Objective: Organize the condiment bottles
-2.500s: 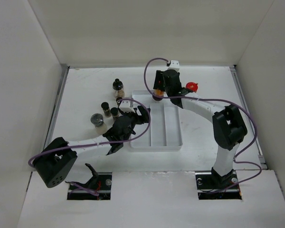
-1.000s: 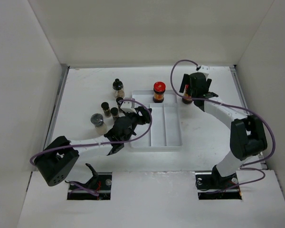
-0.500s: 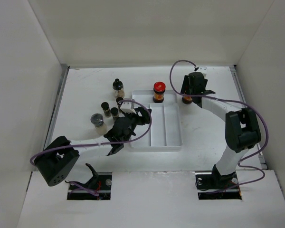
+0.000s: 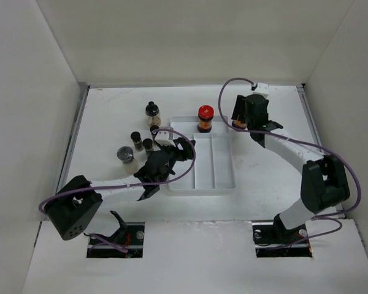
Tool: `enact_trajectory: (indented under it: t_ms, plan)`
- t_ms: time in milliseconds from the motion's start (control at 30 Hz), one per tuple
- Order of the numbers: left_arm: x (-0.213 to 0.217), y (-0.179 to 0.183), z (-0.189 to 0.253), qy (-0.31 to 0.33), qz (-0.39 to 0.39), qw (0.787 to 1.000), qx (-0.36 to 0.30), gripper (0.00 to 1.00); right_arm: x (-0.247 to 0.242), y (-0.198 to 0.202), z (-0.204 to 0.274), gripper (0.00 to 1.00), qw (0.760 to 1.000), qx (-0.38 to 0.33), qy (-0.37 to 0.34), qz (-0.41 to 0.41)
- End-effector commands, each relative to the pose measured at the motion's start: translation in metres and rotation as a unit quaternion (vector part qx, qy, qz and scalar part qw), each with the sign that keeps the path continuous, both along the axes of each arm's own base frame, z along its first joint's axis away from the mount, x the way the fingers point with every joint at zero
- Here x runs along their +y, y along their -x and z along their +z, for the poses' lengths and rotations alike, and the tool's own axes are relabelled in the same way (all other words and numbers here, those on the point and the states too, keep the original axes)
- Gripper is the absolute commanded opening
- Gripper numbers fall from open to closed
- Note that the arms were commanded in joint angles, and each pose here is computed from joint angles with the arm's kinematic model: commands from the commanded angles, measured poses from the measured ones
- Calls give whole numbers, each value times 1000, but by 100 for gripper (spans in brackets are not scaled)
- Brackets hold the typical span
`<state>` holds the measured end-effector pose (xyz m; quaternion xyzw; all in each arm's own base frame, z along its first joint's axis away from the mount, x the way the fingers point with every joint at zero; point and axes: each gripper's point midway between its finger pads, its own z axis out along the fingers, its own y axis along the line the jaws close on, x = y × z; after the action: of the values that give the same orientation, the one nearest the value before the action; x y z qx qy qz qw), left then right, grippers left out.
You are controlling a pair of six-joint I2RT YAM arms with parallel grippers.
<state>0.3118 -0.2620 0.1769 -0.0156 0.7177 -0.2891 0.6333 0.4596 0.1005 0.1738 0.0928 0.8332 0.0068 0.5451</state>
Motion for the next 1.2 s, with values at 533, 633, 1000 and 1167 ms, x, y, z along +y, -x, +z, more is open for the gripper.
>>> enact_trajectory:
  t_ms: [533, 633, 1000, 1167]
  plan:
    - [2, 0, 16, 25, -3, 999, -21, 66, 94, -36, 83, 55, 982, -144, -95, 72]
    - [2, 0, 17, 26, -3, 999, -22, 66, 97, -39, 73, 55, 984, -135, -92, 73]
    - [3, -1, 16, 25, 0, 999, -23, 66, 96, -54, 29, 62, 990, -110, -61, 60]
    - [6, 0, 23, 31, 4, 999, -30, 66, 96, -52, 25, 86, 991, -105, -61, 60]
